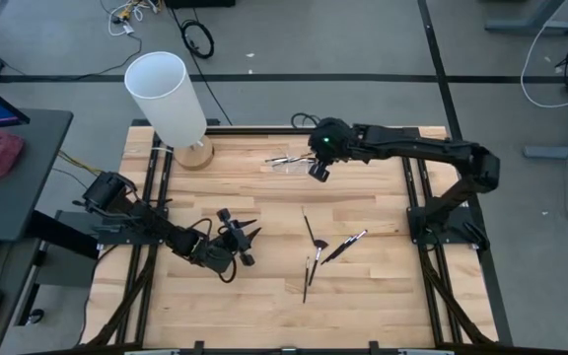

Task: Pick & Place Makeup Supplies
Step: Put the makeup brush into the transparent organizer

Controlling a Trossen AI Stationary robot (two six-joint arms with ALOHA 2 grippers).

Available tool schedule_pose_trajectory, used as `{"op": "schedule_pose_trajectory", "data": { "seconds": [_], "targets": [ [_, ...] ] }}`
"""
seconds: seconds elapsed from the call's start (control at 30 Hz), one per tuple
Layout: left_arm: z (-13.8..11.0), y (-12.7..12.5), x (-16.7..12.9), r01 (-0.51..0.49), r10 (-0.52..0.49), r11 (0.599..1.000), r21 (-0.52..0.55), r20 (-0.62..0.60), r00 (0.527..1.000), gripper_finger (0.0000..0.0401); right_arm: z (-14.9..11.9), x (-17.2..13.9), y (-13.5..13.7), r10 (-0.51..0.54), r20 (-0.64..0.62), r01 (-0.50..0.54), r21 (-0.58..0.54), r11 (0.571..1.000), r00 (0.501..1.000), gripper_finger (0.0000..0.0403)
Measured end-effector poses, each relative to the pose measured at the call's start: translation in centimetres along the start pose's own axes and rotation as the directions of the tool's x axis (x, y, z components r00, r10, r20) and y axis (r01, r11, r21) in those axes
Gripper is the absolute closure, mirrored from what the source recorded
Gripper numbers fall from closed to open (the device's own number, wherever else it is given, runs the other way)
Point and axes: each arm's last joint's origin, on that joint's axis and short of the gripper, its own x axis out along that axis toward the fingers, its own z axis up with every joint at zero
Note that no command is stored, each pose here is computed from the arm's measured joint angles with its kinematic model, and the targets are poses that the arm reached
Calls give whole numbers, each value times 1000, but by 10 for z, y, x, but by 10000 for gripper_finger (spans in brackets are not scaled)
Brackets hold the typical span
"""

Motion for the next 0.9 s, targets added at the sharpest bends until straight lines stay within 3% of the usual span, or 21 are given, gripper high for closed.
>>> {"op": "schedule_pose_trajectory", "data": {
  "seconds": [0.37,0.9],
  "targets": [
    [0,0,0,1,-1,1000,-4,2,1000,275,0,35,5,13,-42,-14,-22,1000,999,358],
    [1,3,5,-18,18,999,-41,-1,1000,275,6,27,19,34,17,-32,-100,995,999,269]
  ]
}}
